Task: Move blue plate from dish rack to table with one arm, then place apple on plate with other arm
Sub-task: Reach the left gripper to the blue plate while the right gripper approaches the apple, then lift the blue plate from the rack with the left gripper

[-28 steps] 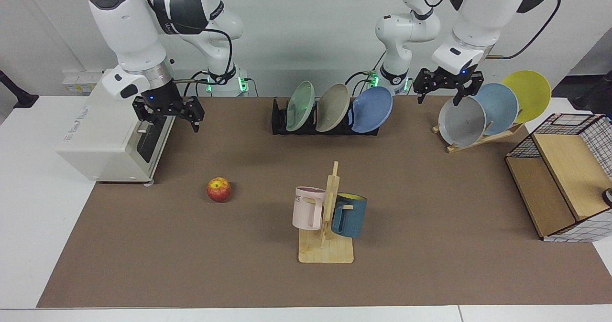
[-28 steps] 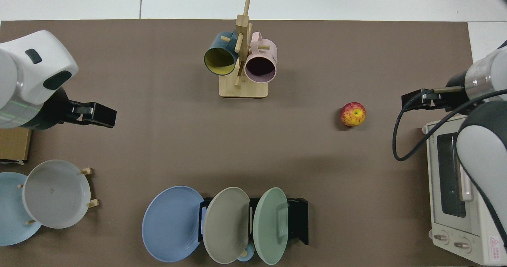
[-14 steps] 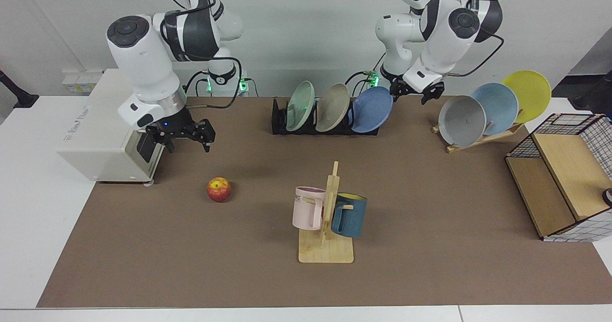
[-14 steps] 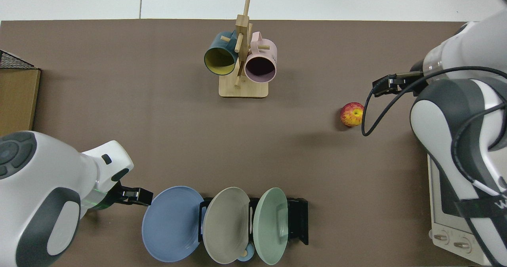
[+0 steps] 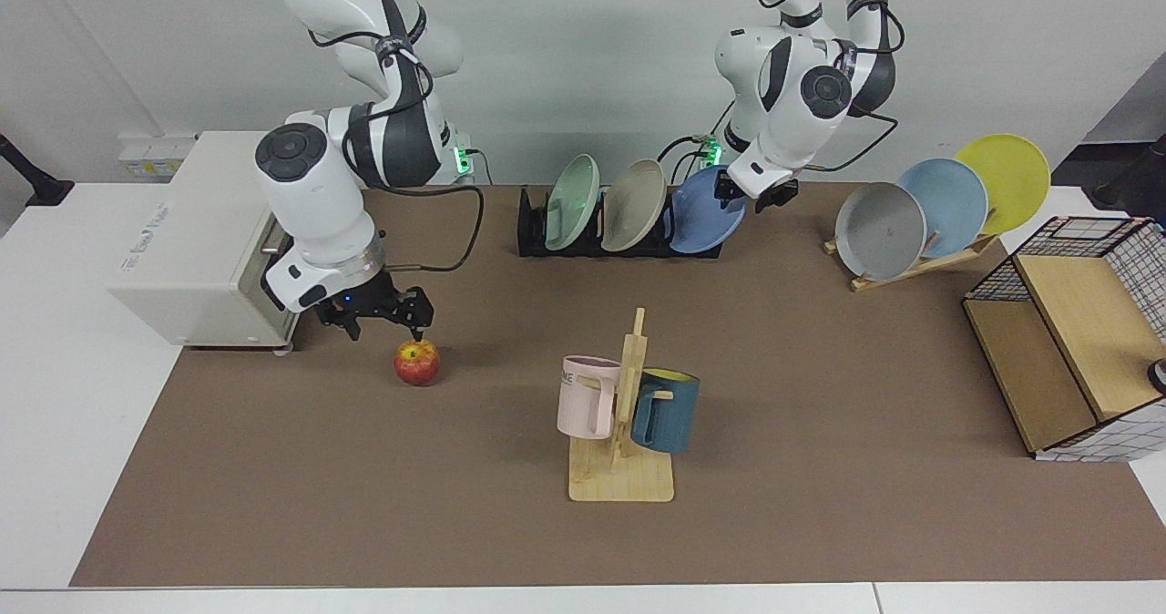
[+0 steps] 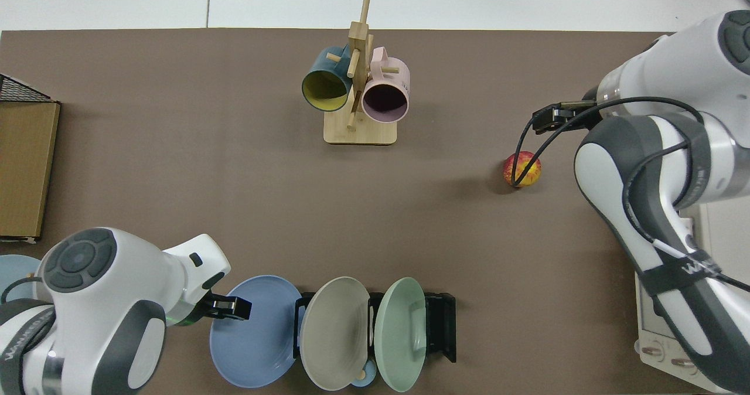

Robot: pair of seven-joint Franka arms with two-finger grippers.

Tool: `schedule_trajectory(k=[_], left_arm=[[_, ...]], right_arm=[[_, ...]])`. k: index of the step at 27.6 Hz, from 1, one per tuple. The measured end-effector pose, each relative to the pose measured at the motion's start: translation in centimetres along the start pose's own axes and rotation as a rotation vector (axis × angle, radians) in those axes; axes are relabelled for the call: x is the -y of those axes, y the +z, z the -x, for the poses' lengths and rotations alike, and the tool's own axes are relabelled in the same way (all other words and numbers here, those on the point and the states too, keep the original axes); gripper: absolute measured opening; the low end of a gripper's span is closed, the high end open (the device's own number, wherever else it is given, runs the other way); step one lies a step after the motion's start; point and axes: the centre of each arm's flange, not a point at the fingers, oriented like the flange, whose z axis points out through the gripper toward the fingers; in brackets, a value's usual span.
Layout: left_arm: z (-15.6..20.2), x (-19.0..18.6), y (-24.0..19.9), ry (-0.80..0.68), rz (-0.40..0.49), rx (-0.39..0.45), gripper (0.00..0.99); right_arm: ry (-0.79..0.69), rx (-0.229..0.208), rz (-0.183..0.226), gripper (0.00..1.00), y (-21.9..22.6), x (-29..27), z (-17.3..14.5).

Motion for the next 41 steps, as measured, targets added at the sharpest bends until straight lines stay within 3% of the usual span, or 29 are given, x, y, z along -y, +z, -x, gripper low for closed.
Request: schedule_trajectory(k=[1, 4, 5, 7, 8, 9, 18, 25, 27, 31, 37, 41], left_arm=[[0.0, 0.0, 0.0, 0.000, 0.000, 0.001, 0.573], [0.0, 0.0, 0.0, 0.000, 0.000, -0.001, 0.436], [0.0, 0.0, -0.1, 0.000, 0.000, -0.003, 0.322], [0.1, -0.1, -0.5, 0.002, -0.001, -0.009, 0.238], [0.1, -0.2, -0.8, 0.006, -0.003, -0.012, 0.132], [0.2, -0.3, -1.3, 0.013, -0.004, -0.012, 0.110], [0.2, -0.8, -7.3, 0.035, -0.039, -0.082, 0.097], [-2.7, 0.6, -10.9, 0.043, -0.001, -0.240, 0.097], [-4.0, 1.1, -10.8, 0.045, 0.035, -0.268, 0.097], [-6.9, 1.7, -9.5, 0.035, 0.155, -0.318, 0.097], [-11.8, 1.9, -4.2, -0.033, 0.368, -0.318, 0.097], [-14.0, 1.8, -0.9, -0.047, 0.449, -0.307, 0.097]], right_arm=[[0.000, 0.003, 0.001, 1.00, 0.8, 0.0, 0.0], [0.001, 0.017, 0.004, 1.00, 3.1, -0.1, 0.2], [0.001, 0.020, 0.004, 1.00, 4.0, -0.2, 0.2], [0.000, 0.026, 0.004, 1.00, 5.6, -0.1, 0.3], [0.000, 0.028, 0.005, 1.00, 6.5, -0.1, 0.2], [0.000, 0.031, 0.005, 1.00, 7.3, -0.1, 0.2], [-0.010, 0.055, 0.019, 1.00, 12.9, -0.2, 0.9], [-0.014, 0.063, 0.021, 0.99, 15.2, -0.3, 2.1], [-0.015, 0.065, 0.021, 0.94, 15.5, -0.3, 2.3], [-0.015, 0.063, 0.020, 0.71, 15.3, -0.1, 2.3], [-0.022, 0.069, 0.020, 0.70, 13.5, 0.4, 1.7], [-0.026, 0.072, 0.020, 0.70, 10.8, 0.8, 1.0]])
